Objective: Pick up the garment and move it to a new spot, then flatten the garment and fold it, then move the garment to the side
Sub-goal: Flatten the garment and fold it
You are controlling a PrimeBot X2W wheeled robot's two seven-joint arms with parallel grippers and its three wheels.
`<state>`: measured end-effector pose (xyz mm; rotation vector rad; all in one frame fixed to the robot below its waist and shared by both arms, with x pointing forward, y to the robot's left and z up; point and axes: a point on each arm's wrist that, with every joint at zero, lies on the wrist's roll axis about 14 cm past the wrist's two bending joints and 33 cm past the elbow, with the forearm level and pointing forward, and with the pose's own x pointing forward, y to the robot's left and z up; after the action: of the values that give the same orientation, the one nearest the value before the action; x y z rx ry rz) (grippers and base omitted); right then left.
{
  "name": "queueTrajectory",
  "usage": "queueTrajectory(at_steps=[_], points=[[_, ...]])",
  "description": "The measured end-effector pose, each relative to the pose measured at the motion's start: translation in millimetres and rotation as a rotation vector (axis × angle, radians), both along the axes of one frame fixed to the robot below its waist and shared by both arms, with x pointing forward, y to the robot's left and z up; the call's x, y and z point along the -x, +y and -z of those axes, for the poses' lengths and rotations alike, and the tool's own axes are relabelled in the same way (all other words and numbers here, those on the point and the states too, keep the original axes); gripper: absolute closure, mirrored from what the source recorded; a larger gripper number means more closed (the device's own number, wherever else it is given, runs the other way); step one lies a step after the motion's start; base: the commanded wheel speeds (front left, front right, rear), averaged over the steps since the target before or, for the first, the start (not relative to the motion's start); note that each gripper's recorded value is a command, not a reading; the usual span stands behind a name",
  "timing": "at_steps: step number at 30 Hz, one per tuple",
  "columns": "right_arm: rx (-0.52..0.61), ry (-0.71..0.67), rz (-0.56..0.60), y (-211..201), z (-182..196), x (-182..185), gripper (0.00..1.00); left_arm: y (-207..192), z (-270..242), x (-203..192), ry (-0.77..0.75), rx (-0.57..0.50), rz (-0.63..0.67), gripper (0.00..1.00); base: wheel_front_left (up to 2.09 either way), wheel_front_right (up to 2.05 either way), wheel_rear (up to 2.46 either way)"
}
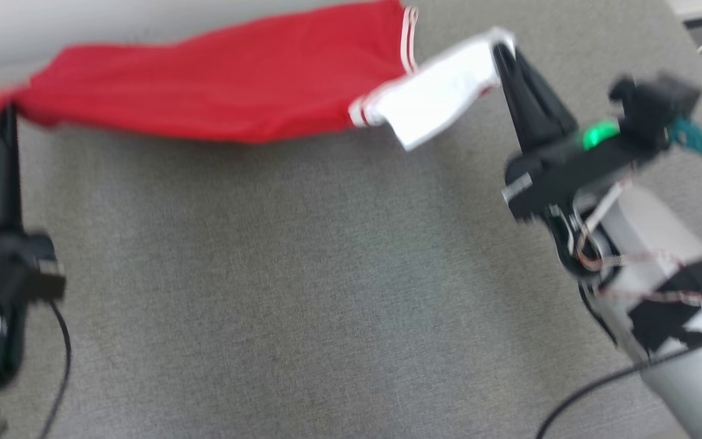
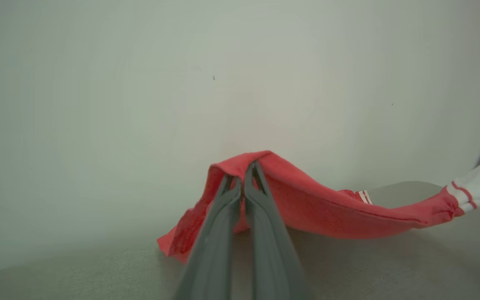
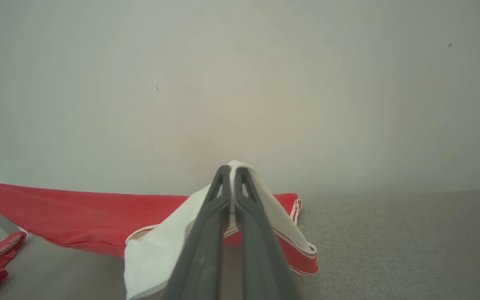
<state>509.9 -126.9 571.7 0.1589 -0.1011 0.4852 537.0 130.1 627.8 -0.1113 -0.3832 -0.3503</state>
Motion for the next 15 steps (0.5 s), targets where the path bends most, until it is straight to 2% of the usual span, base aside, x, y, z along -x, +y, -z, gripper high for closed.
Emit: queueTrajectory(at_steps=[4,10,12,15], points=[[-0.063,0.041,0.011,-5,9,28,1.00,2,13,29,0.051,0.055,-0.014,1.00,0.00,0.00,0.00],[-0.116,0.100,0.056,-23,25,57,1.00,-8,48,65,0.156,0.081,-0.015,1.00,0.00,0.00,0.00],[-0.127,0.125,0.063,-25,31,67,1.00,-9,55,76,0.164,0.054,-0.023,1.00,0.00,0.00,0.00],[-0.147,0.175,0.057,-21,44,83,1.00,-11,63,90,0.196,0.093,-0.032,1.00,0.00,0.00,0.00]])
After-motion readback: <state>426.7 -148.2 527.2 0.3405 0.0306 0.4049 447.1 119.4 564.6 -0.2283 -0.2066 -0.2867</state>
